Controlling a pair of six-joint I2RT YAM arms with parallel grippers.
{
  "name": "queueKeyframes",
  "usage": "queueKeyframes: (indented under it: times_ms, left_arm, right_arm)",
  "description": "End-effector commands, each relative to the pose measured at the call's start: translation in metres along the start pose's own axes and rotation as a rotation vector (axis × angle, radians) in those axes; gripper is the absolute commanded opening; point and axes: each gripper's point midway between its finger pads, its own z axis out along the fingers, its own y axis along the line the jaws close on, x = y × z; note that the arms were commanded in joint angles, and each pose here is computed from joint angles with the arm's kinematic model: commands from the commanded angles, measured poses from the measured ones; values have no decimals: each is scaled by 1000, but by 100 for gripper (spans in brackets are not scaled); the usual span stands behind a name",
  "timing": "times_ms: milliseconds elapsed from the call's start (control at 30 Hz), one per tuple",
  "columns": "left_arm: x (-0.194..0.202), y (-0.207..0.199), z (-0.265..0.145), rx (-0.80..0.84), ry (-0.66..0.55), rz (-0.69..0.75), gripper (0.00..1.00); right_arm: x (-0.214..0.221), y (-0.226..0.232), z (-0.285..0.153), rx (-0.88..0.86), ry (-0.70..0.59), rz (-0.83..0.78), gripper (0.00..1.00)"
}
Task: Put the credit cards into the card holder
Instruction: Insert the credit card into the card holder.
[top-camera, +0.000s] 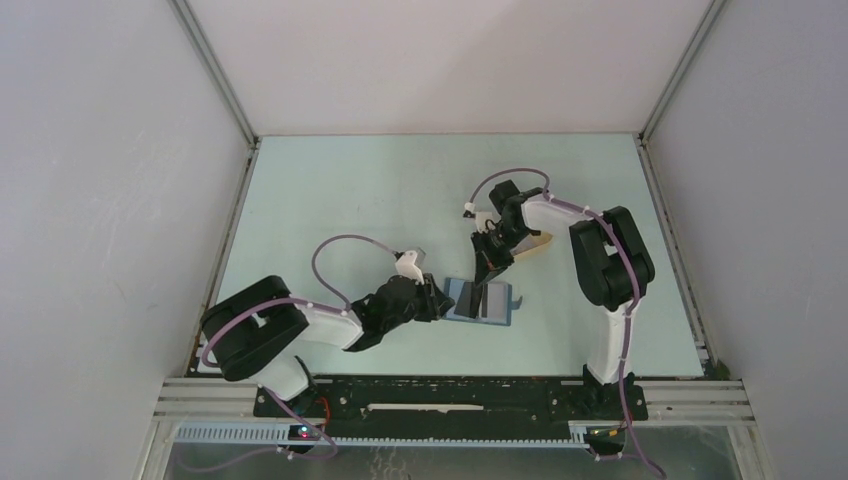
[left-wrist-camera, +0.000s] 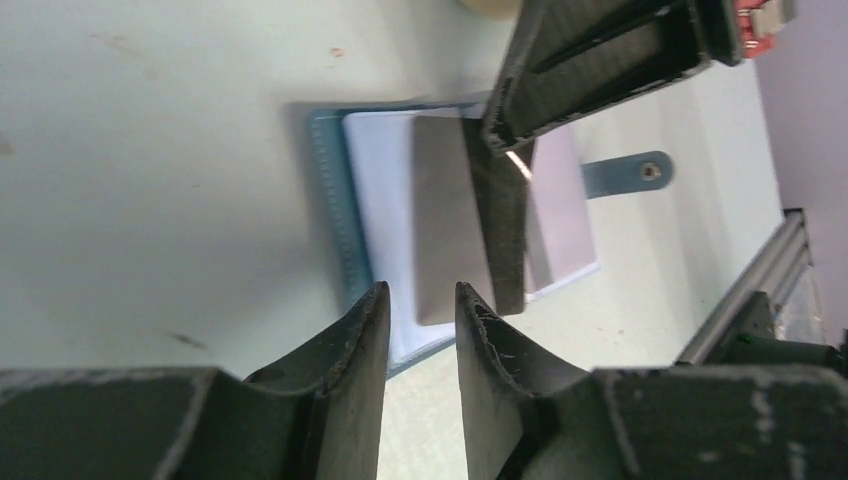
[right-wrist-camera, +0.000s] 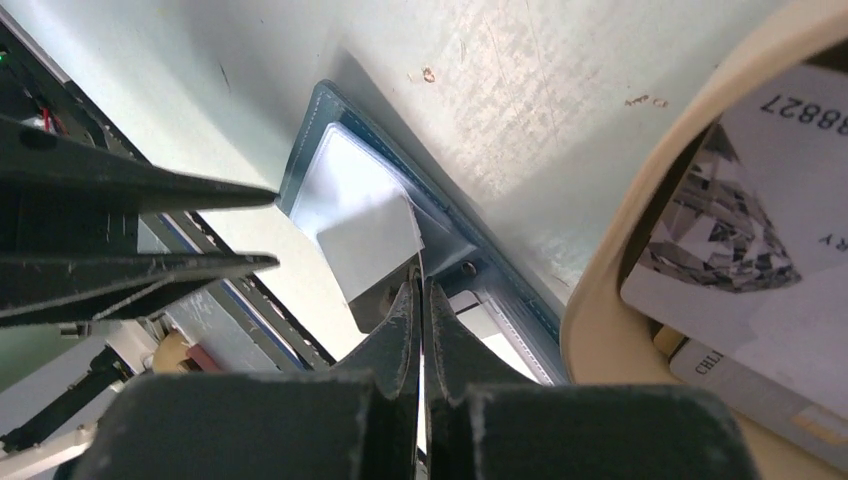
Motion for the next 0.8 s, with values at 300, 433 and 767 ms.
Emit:
queueKeyframes:
  times_ms: [300,433,767]
  left_arm:
    - [-7,17,13,-129,35,-1,34]
    - [-5,17,16,-132,53,9,32]
    - [-5,13,16,-109,58,13,31]
  right_arm:
    - [-10,-4,6,-12,42,-107,0]
    - [-10,-3,6,-26,61,-116,0]
    - [-13,-4,10,-29,54,-78,0]
